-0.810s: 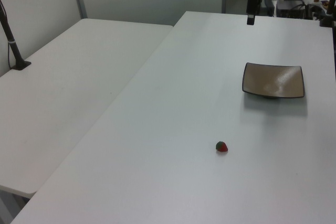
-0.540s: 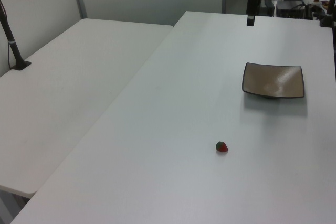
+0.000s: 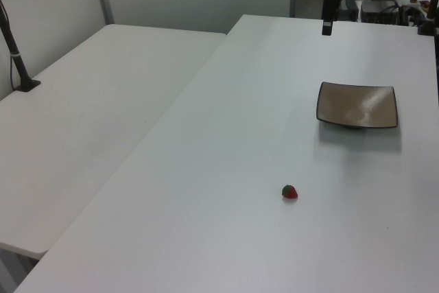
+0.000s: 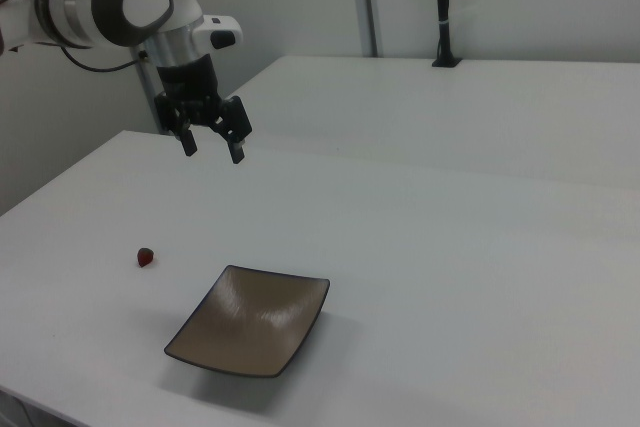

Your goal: Strawberries on a ceramic plate

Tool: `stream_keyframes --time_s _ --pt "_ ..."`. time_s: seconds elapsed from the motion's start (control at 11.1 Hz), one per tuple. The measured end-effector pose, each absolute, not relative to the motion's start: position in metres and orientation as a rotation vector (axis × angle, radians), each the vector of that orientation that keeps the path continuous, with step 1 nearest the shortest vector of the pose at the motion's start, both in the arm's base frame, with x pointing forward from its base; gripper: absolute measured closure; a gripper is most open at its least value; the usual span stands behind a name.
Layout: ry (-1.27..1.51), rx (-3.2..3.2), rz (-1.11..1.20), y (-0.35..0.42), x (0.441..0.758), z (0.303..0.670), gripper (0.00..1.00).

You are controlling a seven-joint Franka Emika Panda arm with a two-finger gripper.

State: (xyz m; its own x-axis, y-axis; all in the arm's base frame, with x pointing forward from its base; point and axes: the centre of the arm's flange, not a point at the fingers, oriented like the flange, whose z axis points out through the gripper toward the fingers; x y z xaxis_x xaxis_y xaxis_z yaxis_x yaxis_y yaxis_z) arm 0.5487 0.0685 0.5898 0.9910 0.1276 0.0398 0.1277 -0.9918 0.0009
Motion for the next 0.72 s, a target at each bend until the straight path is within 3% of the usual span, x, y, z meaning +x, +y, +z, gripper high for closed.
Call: stream_keyframes --time_s 0.72 --pt "-0.256 -3.082 -0.04 0.094 0.548 0.584 0.0"
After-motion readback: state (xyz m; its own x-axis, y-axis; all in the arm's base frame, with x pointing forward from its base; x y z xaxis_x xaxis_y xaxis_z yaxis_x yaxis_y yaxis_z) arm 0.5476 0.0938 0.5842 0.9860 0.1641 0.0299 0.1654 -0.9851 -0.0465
